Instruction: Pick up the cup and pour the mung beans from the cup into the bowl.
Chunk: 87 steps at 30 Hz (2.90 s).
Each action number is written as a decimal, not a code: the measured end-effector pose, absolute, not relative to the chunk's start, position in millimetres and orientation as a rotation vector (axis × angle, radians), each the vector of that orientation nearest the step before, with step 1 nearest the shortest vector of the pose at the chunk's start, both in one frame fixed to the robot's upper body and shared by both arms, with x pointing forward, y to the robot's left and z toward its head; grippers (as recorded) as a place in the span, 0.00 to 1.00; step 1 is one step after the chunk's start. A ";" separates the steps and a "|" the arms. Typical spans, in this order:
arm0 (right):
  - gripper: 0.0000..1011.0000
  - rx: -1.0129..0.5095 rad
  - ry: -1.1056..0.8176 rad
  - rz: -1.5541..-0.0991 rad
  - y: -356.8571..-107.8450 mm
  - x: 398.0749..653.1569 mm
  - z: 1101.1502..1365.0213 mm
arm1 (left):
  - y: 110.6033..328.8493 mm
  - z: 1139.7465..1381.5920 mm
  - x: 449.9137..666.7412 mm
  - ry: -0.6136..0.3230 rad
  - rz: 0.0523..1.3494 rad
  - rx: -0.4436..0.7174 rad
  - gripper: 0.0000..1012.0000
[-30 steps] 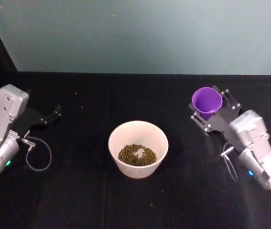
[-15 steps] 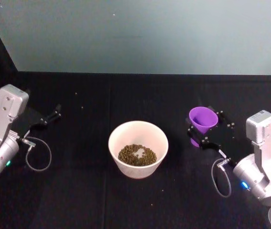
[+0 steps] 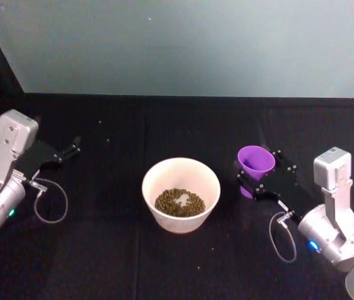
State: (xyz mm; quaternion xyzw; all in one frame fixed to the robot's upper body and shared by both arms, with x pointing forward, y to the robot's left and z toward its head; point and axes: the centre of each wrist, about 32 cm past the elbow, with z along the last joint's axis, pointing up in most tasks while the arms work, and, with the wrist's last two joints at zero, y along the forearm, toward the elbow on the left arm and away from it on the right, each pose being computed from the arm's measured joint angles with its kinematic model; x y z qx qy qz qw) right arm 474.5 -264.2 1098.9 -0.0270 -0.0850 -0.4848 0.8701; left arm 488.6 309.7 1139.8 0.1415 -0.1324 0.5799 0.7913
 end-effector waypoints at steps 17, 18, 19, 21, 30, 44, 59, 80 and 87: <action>0.75 -0.083 -0.125 -0.975 -267.1 478.5 1098.0 | 309.7 1139.8 488.6 -0.285 1.248 0.304 1.00; 0.75 -0.083 -0.125 -0.975 -267.1 478.5 1097.9 | 309.7 1139.8 488.6 -0.285 1.248 0.304 1.00; 0.75 -0.082 -0.126 -0.975 -267.1 478.4 1097.9 | 309.7 1139.8 488.6 -0.285 1.248 0.304 1.00; 0.75 -0.081 -0.127 -0.975 -267.1 478.3 1097.9 | 309.7 1139.8 488.6 -0.285 1.248 0.305 1.00; 0.96 -0.079 -0.131 -0.978 -267.0 478.0 1097.6 | 309.7 1139.8 488.6 -0.285 1.248 0.304 1.00; 0.99 0.033 -0.188 -0.994 -270.0 459.9 1132.4 | 309.7 1139.8 488.6 -0.285 1.248 0.305 1.00; 0.99 0.095 -0.222 -1.201 -289.5 425.1 1138.0 | 309.7 1139.8 488.6 -0.285 1.248 0.304 1.00; 0.99 0.032 -0.222 -1.347 -304.9 432.9 1110.7 | 309.7 1139.8 488.6 -0.285 1.248 0.304 1.00; 0.99 0.032 -0.223 -1.343 -304.5 432.4 1111.5 | 309.7 1139.8 488.6 -0.285 1.248 0.304 1.00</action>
